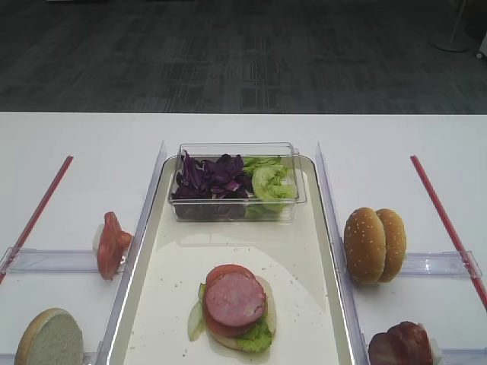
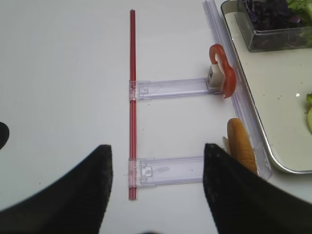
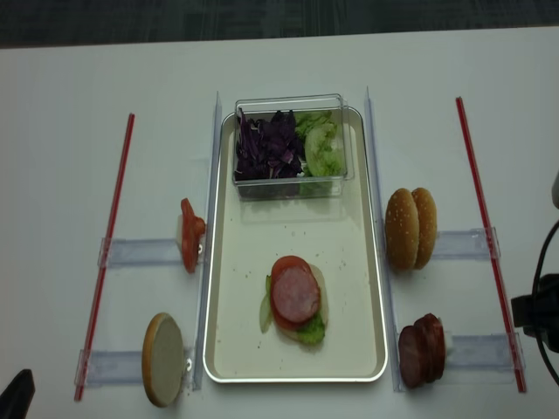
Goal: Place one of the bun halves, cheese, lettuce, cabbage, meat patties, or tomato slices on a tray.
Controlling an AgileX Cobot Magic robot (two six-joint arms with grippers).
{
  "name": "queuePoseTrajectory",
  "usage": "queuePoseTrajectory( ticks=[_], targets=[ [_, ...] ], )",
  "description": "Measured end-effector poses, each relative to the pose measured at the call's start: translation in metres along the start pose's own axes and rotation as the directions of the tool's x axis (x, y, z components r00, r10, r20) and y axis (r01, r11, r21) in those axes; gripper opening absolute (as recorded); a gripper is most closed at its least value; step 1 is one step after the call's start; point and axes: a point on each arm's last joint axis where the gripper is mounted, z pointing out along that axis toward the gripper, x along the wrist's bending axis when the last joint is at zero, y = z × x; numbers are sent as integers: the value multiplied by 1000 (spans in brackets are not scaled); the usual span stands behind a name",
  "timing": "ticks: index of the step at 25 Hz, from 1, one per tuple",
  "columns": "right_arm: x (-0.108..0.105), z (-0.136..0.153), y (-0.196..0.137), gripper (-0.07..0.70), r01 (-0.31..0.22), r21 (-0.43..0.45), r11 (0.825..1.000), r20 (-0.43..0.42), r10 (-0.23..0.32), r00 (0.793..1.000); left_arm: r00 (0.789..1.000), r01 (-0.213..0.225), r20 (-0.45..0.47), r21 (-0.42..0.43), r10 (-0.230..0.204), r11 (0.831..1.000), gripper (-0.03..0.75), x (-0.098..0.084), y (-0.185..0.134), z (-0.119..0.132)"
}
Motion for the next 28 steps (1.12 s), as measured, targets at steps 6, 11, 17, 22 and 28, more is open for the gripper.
queuePoseTrajectory(
  ticks=[6, 11, 17, 22, 28],
  targets=[
    [1, -3, -22, 404, 10, -75, 997, 2, -10, 1000, 1000, 0, 0, 0, 0, 1000, 380, 0, 0, 0],
    [2, -11, -30, 404, 23, -128, 992, 8, -22, 1000, 1000, 0, 0, 0, 0, 1000, 380, 0, 0, 0],
    [1, -24, -45, 400, 57, -220, 974, 45, -48, 998, 1000, 0, 0, 0, 0, 1000, 380, 0, 0, 0],
    [3, -32, -56, 400, 67, -296, 953, 51, -54, 997, 1000, 0, 0, 0, 0, 1000, 380, 0, 0, 0],
    [4, -37, -64, 400, 70, -350, 934, 53, -55, 997, 1000, 0, 0, 0, 0, 1000, 380, 0, 0, 0]
  ],
)
